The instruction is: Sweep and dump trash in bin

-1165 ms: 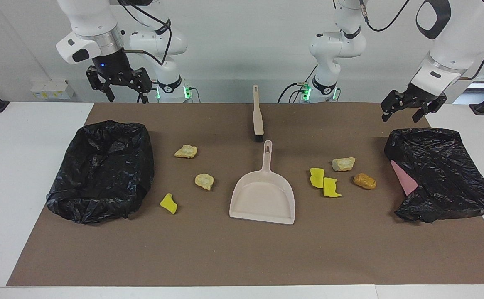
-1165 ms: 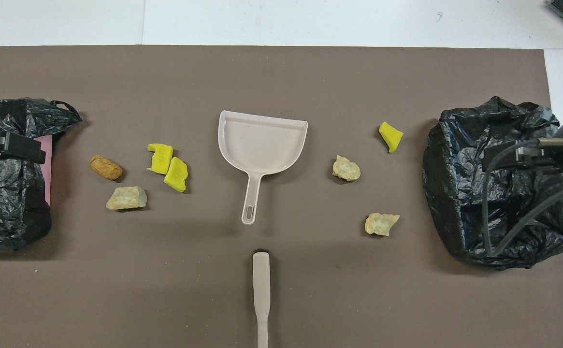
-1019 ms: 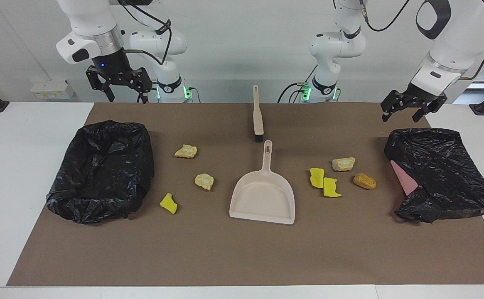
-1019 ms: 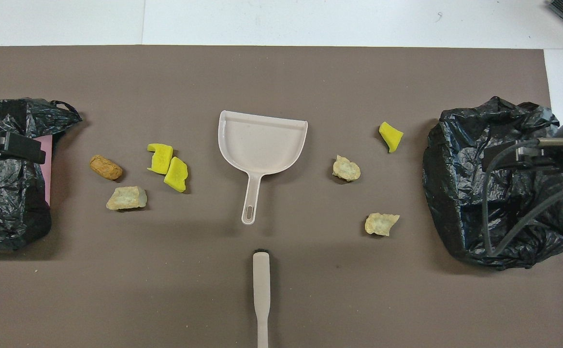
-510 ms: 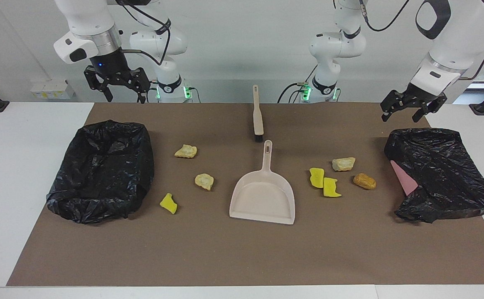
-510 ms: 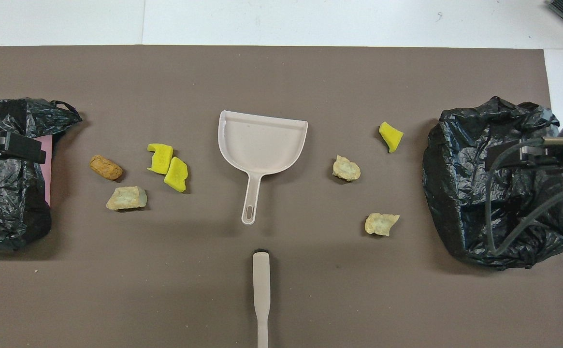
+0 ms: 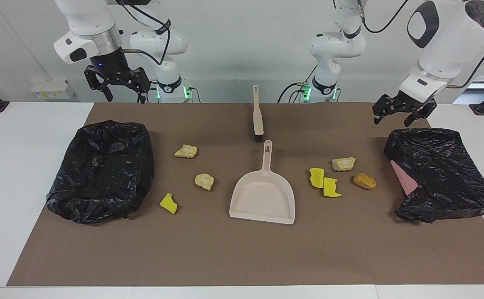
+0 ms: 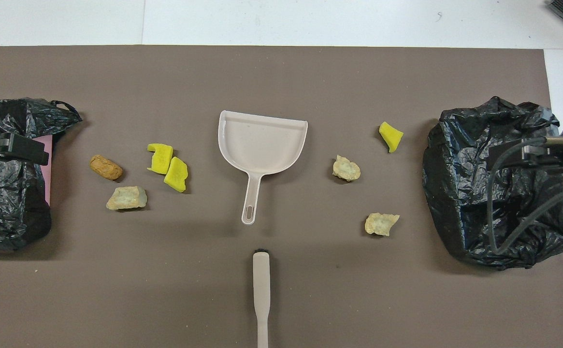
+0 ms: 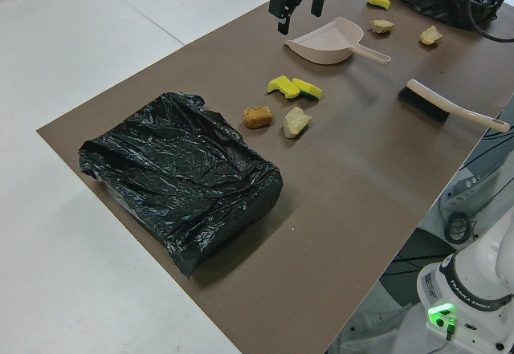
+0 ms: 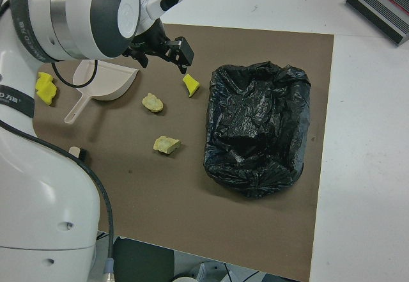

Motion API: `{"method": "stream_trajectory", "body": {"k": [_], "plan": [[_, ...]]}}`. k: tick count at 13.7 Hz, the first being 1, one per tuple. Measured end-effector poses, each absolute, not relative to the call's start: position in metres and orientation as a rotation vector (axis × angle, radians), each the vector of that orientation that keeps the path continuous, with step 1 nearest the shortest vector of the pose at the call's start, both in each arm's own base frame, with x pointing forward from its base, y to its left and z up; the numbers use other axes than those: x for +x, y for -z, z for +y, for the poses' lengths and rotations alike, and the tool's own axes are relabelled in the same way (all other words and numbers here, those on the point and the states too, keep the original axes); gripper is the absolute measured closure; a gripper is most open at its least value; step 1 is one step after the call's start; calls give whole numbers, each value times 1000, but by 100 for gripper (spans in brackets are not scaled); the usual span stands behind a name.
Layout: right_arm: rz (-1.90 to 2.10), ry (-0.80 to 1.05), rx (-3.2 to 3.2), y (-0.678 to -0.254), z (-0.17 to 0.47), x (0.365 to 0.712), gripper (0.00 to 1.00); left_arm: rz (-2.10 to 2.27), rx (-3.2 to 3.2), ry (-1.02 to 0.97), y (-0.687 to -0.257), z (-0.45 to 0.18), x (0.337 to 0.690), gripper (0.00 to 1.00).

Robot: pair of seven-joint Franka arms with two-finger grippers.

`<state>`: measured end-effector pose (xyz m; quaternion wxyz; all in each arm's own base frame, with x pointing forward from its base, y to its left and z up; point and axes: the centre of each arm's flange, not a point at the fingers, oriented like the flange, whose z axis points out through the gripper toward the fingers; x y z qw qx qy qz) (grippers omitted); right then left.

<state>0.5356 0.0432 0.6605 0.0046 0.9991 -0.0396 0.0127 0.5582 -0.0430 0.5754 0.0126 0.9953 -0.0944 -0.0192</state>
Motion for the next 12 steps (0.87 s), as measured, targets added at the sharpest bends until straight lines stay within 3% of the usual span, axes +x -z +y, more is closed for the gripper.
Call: {"method": "stream_trajectory", "body": {"k": [7,12], "plan": [[-136,-90,3143,-631,103,561,0,-620,3054,82,-496,-110,544,0],[-178,-64,3151,-568,175,588,0,-827,2989,112,-436,-179,492,0]]}}
